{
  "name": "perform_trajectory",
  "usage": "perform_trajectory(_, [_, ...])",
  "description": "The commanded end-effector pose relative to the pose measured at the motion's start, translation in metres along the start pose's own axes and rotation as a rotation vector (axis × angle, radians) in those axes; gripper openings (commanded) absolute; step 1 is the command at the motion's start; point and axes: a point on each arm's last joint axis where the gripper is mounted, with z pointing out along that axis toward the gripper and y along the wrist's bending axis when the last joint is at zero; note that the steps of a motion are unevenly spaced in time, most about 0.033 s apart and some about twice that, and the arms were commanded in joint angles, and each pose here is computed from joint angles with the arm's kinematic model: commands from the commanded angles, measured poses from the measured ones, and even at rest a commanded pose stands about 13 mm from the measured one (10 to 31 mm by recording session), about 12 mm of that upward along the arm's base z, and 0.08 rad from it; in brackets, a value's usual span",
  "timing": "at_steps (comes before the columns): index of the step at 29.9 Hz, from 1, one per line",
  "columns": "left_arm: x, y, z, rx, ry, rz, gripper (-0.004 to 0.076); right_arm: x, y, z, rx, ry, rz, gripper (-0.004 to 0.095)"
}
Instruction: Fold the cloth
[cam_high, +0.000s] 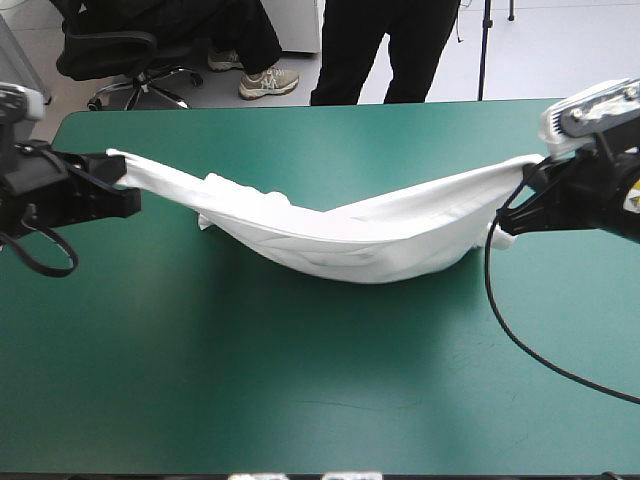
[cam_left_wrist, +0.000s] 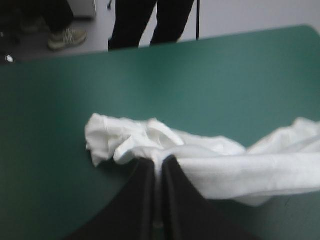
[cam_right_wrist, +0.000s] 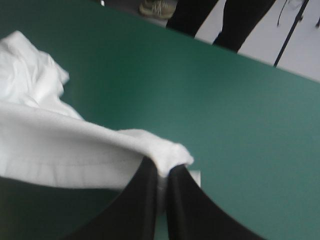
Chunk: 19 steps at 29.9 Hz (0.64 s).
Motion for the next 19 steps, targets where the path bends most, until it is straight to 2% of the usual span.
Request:
perform_trajectory(1, [-0.025, -0.009, -0.046, 0.029, -0.242, 0.013, -0.0017, -0.028, -0.005, -0.049, 0.046, -0.293, -0.009, -0.0017])
perform_trajectory(12, [-0.061, -0.027, -0.144, 0.084, -0.763, 0.140, -0.0017, -0.067, -0.012, -0.163, 0.163, -0.921, -0.036, -0.0017])
perform_trajectory(15, [-0.065, -0.032, -0.165, 0.101, -0.892, 0.186, -0.0017, -0.067, -0.011, -0.186, 0.175, -1.013, -0.052, -0.0017])
perform_trajectory(19, [-0.066, -0.038, -0.186, 0.128, -0.991, 0.242, -0.0017, -0.064, -0.011, -0.208, 0.175, -1.084, -0.051, -0.0017])
